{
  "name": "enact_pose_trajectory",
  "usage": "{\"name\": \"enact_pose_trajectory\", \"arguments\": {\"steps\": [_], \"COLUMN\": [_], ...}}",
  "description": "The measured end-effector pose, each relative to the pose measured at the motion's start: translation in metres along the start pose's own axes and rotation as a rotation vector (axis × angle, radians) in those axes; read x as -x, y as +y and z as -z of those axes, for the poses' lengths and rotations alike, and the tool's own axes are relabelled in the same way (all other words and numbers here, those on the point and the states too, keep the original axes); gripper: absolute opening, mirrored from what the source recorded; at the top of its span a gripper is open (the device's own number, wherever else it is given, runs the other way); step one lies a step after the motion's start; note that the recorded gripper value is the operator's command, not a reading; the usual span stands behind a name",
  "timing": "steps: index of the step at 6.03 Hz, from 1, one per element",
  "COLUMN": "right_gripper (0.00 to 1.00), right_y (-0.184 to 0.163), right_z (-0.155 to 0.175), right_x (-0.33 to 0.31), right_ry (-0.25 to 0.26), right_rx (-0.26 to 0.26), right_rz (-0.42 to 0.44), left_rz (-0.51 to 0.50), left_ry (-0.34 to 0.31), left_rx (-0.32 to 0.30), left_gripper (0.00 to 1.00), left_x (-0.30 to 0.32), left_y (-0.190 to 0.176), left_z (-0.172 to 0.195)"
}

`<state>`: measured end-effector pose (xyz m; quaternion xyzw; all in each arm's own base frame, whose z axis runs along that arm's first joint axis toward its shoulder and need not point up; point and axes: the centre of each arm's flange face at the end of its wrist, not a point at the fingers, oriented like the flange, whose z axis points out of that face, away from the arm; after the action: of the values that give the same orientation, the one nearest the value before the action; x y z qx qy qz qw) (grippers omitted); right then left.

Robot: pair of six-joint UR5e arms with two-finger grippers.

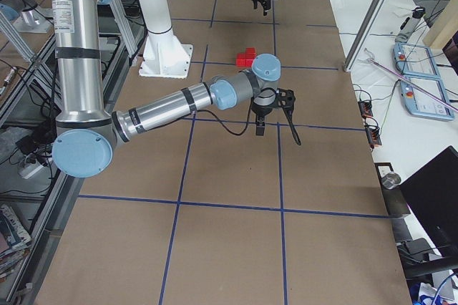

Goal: Form red blocks into L shape at center

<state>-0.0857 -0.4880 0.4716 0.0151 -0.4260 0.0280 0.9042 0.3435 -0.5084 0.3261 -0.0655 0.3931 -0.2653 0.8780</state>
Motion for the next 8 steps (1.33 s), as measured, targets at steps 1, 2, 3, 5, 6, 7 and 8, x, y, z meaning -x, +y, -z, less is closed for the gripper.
{"name": "enact_pose_trajectory", "arguments": {"steps": [1,2,3,5,6,7,8], "right_gripper": [1.0,1.0,1.0,1.0,1.0,1.0,1.0], "right_y": [-0.003,-0.005,-0.007,-0.015,-0.016,-0.016,-0.015], "right_z": [0.001,0.003,0.004,0.004,0.004,0.003,0.002], "right_x": [-0.017,-0.036,-0.061,-0.111,-0.127,-0.136,-0.141], "right_ry": [0.008,0.016,0.024,0.033,0.036,0.04,0.043], "right_rx": [-0.003,-0.005,-0.006,-0.002,-0.001,0.008,0.019], "right_rz": [0.016,0.029,0.03,0.036,0.044,0.045,0.044], "left_rz": [-0.166,-0.289,-0.389,-0.6,-0.671,-0.693,-0.697], "left_ry": [-0.032,-0.055,-0.052,-0.068,-0.092,-0.116,-0.134], "left_rx": [-0.035,-0.048,-0.036,-0.036,-0.035,-0.03,0.003], "left_gripper": [1.0,1.0,1.0,1.0,1.0,1.0,1.0], "left_x": [0.037,0.074,0.118,0.213,0.26,0.305,0.355], "left_y": [-0.04,-0.081,-0.124,-0.185,-0.204,-0.223,-0.244], "left_z": [0.005,0.019,0.043,0.081,0.093,0.103,0.108]}}
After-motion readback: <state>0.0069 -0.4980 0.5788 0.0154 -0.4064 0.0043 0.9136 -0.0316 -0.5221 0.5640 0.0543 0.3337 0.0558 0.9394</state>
